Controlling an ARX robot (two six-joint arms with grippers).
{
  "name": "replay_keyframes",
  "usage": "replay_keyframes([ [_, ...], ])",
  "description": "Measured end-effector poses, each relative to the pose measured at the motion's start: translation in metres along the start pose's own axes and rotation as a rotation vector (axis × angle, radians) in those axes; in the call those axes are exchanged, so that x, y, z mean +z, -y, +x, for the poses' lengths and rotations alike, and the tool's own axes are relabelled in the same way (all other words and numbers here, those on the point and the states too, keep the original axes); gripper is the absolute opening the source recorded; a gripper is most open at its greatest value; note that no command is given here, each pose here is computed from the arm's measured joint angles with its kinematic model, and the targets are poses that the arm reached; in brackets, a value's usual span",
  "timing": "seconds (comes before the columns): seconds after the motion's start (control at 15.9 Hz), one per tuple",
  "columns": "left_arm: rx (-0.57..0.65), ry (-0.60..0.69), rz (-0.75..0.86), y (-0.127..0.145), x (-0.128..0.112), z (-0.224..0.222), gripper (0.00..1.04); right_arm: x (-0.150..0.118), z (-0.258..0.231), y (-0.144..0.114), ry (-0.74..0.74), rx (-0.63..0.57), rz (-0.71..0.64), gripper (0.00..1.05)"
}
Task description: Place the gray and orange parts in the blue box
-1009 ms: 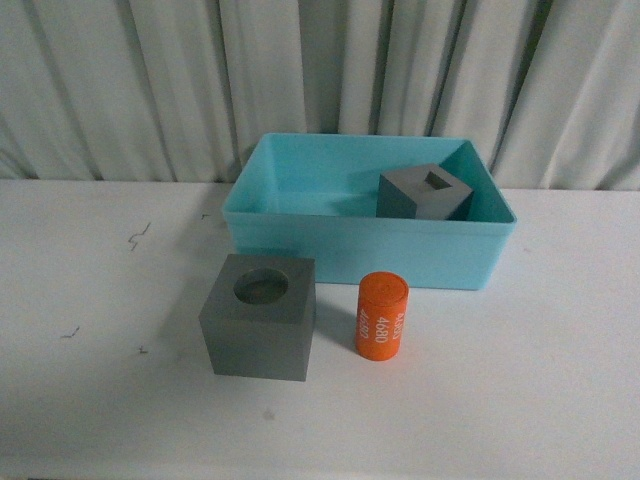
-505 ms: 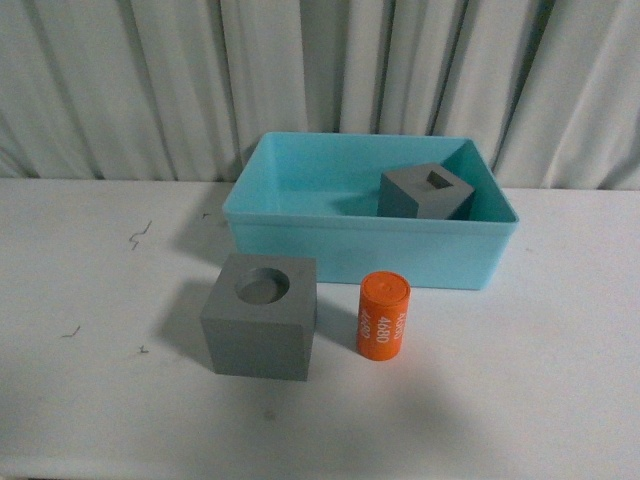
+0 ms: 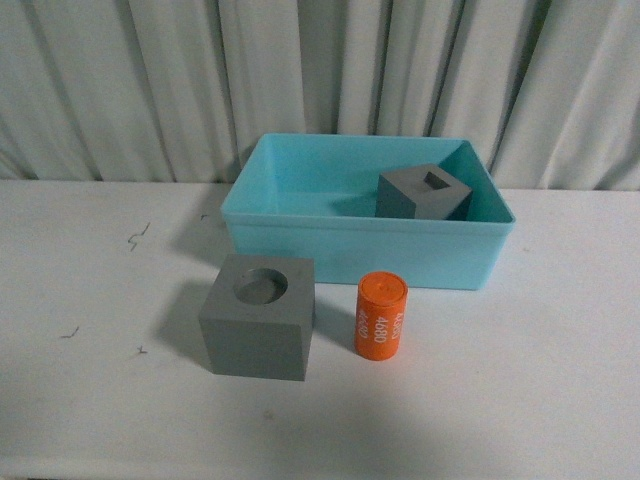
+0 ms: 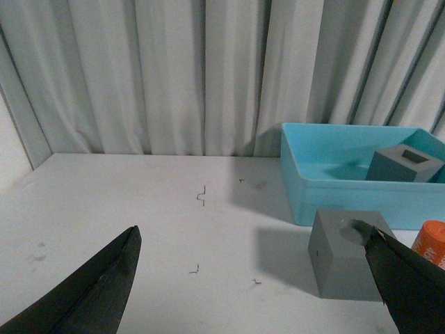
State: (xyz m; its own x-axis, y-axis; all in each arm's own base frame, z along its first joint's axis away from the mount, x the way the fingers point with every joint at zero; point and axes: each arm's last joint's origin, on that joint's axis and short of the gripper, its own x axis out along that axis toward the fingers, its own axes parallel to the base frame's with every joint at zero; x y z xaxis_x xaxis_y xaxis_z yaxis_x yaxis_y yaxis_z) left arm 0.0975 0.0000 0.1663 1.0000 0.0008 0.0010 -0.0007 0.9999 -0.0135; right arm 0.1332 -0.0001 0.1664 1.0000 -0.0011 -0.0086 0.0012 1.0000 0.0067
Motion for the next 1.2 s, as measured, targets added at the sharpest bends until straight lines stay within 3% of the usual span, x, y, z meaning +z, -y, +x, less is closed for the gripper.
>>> replay_keyframes([
  [1.2,-0.001,0.0,0.0,0.0,0.0,0.0,0.98,0.0,-0.036,0.0,0.011,0.001,-0.001,0.02],
])
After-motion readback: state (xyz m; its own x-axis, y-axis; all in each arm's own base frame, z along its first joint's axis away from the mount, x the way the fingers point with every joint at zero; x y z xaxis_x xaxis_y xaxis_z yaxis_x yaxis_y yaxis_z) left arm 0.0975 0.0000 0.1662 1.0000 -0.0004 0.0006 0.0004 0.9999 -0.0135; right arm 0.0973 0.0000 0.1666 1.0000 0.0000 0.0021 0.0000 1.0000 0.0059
